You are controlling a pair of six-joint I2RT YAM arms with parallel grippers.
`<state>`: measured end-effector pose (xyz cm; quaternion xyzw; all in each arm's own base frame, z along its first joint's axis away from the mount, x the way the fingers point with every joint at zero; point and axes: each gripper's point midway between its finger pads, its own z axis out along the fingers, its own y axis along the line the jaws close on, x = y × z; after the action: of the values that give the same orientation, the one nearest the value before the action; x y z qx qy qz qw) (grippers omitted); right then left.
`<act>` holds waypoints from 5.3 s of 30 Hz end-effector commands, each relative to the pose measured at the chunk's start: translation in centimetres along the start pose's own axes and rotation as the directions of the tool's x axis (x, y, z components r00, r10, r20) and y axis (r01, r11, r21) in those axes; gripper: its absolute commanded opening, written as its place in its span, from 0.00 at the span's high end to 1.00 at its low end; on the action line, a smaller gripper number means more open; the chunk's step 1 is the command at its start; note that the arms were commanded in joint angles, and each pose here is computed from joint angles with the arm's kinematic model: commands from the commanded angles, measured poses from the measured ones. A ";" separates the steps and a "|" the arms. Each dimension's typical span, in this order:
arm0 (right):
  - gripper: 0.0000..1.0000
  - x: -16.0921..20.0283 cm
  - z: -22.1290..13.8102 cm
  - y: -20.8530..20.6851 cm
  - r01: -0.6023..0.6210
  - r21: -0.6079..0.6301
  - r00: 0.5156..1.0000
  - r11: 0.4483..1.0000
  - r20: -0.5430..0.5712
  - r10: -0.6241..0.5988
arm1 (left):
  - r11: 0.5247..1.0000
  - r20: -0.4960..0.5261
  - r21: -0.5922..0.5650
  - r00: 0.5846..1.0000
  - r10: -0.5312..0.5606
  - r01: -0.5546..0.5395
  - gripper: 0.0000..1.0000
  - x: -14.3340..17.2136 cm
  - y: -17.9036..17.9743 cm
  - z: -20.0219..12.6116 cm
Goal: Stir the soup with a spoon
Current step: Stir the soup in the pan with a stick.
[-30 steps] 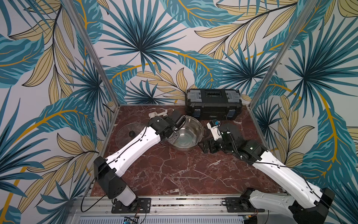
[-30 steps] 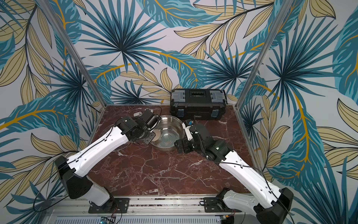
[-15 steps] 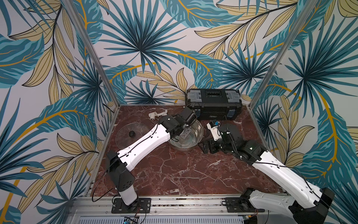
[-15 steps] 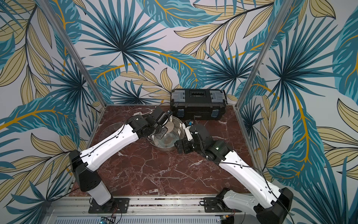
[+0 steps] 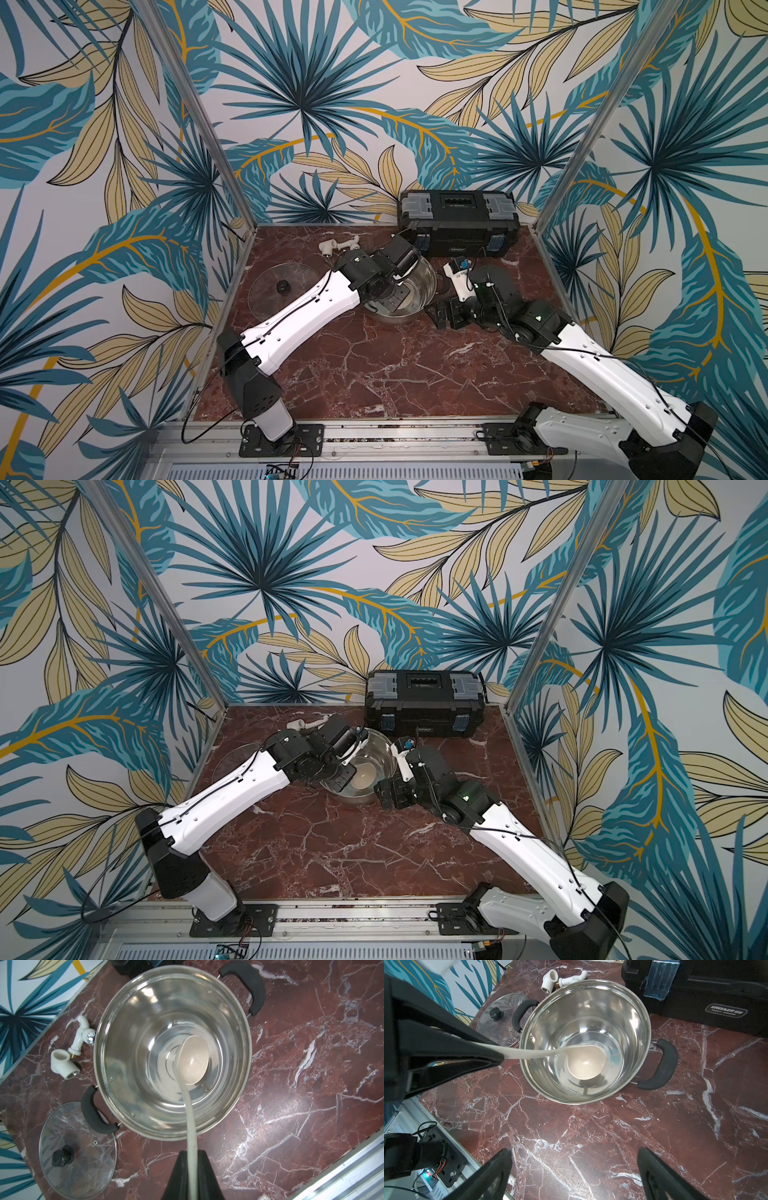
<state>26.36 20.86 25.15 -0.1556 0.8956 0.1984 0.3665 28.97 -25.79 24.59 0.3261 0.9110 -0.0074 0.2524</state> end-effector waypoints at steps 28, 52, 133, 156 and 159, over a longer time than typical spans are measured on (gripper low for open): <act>0.01 0.3 -0.7 -0.3 0.006 0.013 1.000 1.000 0.010 -0.006 | 1.000 0.197 -0.026 0.980 -0.009 0.015 1.00 -6.5 0.1 0.0; 0.01 0.0 -0.1 0.3 0.007 -0.012 1.000 1.000 0.008 -0.007 | 0.993 -0.043 -0.121 0.999 -0.019 0.014 1.00 1.4 5.1 -1.0; 0.01 0.4 -0.2 0.1 -0.006 -0.012 1.000 1.000 0.019 0.006 | 0.985 -0.029 -0.166 0.999 0.033 -0.038 1.00 1.8 3.2 -2.3; 0.01 0.5 -0.6 -0.3 -0.005 0.004 1.000 1.000 0.025 0.005 | 0.998 0.182 0.049 0.983 -0.035 0.026 1.00 -4.9 -2.4 -1.9; 0.01 0.4 -0.3 -0.1 -0.006 -0.005 1.000 1.000 0.026 0.006 | 0.997 0.137 0.069 0.989 -0.049 0.039 1.00 -2.9 -2.5 -2.1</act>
<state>26.03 20.49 25.44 -0.1517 0.8907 0.2027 0.3776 30.31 -29.77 26.09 0.3265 0.8928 -0.0298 0.3088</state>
